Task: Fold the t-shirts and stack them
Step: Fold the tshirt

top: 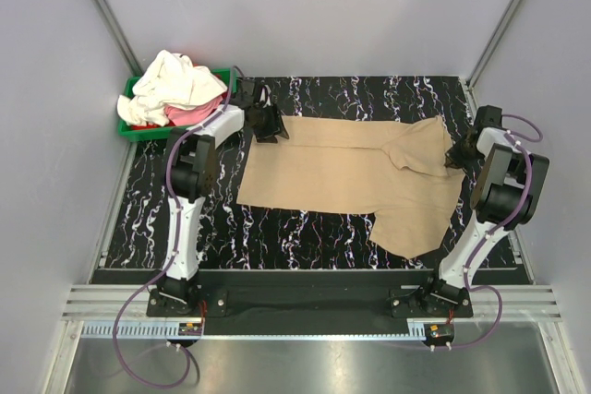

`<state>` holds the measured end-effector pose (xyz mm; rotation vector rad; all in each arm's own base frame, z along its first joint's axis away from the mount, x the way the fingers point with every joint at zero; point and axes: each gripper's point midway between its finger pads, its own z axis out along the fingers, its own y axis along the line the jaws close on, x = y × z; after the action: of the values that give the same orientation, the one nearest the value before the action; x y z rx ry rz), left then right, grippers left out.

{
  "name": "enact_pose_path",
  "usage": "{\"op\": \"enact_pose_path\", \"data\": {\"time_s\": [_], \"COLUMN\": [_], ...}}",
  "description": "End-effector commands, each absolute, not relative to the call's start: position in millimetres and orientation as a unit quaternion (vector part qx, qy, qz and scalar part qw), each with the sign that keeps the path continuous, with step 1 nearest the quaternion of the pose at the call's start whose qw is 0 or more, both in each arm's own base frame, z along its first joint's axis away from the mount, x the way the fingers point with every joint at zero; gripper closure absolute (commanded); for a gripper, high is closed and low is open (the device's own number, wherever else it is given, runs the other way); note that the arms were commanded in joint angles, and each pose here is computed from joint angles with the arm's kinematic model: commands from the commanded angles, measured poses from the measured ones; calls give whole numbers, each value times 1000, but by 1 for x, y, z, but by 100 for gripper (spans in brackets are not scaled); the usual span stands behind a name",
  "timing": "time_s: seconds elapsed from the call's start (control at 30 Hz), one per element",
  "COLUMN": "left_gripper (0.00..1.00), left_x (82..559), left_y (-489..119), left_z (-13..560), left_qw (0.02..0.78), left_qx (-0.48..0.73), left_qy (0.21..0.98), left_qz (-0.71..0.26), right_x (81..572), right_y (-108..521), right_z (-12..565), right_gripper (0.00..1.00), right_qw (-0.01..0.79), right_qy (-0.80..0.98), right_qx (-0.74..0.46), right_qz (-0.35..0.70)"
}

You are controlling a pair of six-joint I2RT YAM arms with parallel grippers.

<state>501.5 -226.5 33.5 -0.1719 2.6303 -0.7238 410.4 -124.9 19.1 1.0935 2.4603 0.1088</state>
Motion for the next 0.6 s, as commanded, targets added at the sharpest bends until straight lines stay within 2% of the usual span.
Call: {"op": "enact_pose_path", "data": {"time_s": [0.0,0.27,0.57], "left_gripper": [48,48,47], "left_x": [503,502,504], "left_y": [-218,-215,-209], "left_z": [9,3,-2], "left_qw": [198,193,190], "left_qx": [-71,-74,-83], "left_qy": [950,952,953], "left_qz": [-231,-228,-222], "right_x": [424,431,407], "right_y": [-139,-129,-110], "right_z": [72,102,108], "right_gripper": [100,100,100], "right_qw": [288,316,310], "right_qy": [865,854,828], "right_qx": [411,409,453], "right_qz": [26,62,113]}}
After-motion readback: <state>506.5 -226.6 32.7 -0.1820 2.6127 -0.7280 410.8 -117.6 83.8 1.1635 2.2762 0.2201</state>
